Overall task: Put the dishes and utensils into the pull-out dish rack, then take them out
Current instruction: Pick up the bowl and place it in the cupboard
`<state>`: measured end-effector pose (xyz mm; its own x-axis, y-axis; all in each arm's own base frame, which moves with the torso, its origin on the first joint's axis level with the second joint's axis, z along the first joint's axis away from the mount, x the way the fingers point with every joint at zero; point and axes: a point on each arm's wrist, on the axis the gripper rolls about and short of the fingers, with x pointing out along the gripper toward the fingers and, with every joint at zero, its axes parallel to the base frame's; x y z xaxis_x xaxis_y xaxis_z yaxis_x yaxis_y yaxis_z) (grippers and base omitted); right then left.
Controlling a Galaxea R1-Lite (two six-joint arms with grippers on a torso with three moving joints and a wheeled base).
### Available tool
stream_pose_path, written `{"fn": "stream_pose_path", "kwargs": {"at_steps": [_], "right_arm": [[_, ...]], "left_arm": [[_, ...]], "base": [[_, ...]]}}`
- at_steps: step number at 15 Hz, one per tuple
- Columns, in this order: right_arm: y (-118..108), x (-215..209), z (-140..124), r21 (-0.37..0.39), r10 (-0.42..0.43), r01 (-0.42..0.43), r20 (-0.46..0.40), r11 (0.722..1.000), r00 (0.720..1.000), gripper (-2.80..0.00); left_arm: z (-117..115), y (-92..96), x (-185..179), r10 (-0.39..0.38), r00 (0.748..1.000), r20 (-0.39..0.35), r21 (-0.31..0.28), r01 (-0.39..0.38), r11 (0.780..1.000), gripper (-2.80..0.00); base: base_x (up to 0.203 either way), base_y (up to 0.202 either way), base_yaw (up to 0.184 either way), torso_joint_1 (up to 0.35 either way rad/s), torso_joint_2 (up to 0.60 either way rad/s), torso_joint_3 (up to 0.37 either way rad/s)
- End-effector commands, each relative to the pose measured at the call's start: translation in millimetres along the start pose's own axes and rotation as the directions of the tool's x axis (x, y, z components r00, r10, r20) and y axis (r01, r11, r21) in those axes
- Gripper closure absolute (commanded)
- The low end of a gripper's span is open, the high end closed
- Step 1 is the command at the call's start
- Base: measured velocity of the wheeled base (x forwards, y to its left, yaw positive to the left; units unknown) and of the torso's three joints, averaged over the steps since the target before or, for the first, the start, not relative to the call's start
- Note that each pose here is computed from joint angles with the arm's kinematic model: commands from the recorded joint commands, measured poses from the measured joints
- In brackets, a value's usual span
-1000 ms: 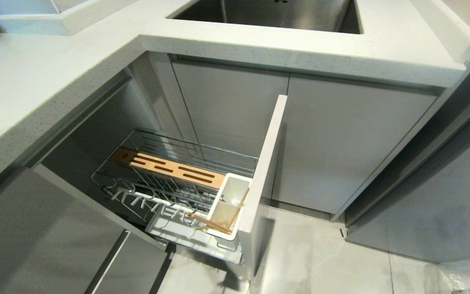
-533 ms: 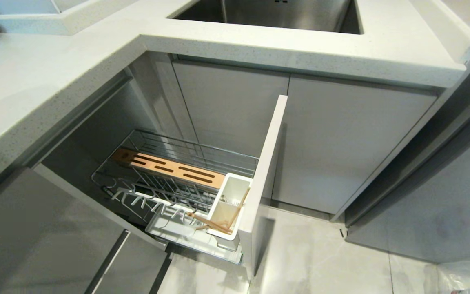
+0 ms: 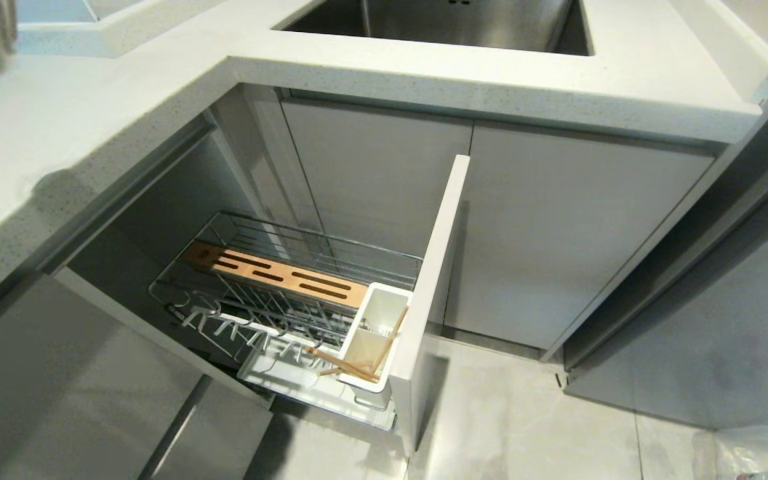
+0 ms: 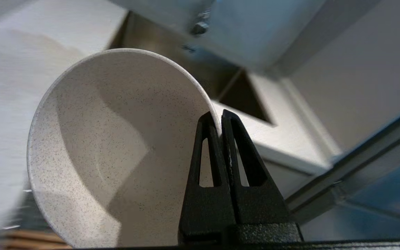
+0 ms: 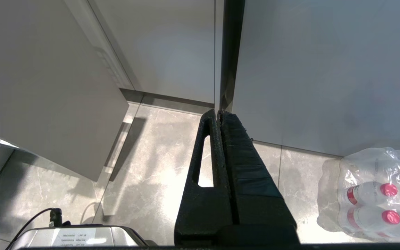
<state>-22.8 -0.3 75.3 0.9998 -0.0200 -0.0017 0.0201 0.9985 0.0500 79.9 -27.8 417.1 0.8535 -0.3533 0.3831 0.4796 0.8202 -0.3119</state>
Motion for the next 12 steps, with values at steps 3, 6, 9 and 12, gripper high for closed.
{"fn": "stream_pose_path", "kwargs": {"at_steps": [3, 6, 9, 12], "right_arm": [[0, 0, 0, 0.001, 0.000, 0.000, -0.001, 1.000, 1.000, 0.00], [0, 0, 0, 0.001, 0.000, 0.000, -0.001, 1.000, 1.000, 0.00], [0, 0, 0, 0.001, 0.000, 0.000, -0.001, 1.000, 1.000, 0.00], [0, 0, 0, 0.001, 0.000, 0.000, -0.001, 1.000, 1.000, 0.00]], "left_arm": [[-38, 0.1, 28, -0.097, 0.994, -0.048, -0.116, 0.091, 0.989, 0.00], [-70, 2.8, 49, -0.128, 0.990, -0.052, -0.148, 0.119, 0.982, 0.00], [-105, 11.5, 79, -0.058, 0.993, -0.098, -0.204, 0.037, 0.978, 0.00], [-138, 19.9, 117, 0.097, 0.994, -0.043, -0.303, -0.106, 0.947, 0.00]], "base": [[0.000, 0.000, 0.000, 0.000, 0.00, 0.000], [0.000, 0.000, 0.000, 0.000, 0.00, 0.000], [0.000, 0.000, 0.000, 0.000, 0.00, 0.000], [0.000, 0.000, 0.000, 0.000, 0.00, 0.000]]}}
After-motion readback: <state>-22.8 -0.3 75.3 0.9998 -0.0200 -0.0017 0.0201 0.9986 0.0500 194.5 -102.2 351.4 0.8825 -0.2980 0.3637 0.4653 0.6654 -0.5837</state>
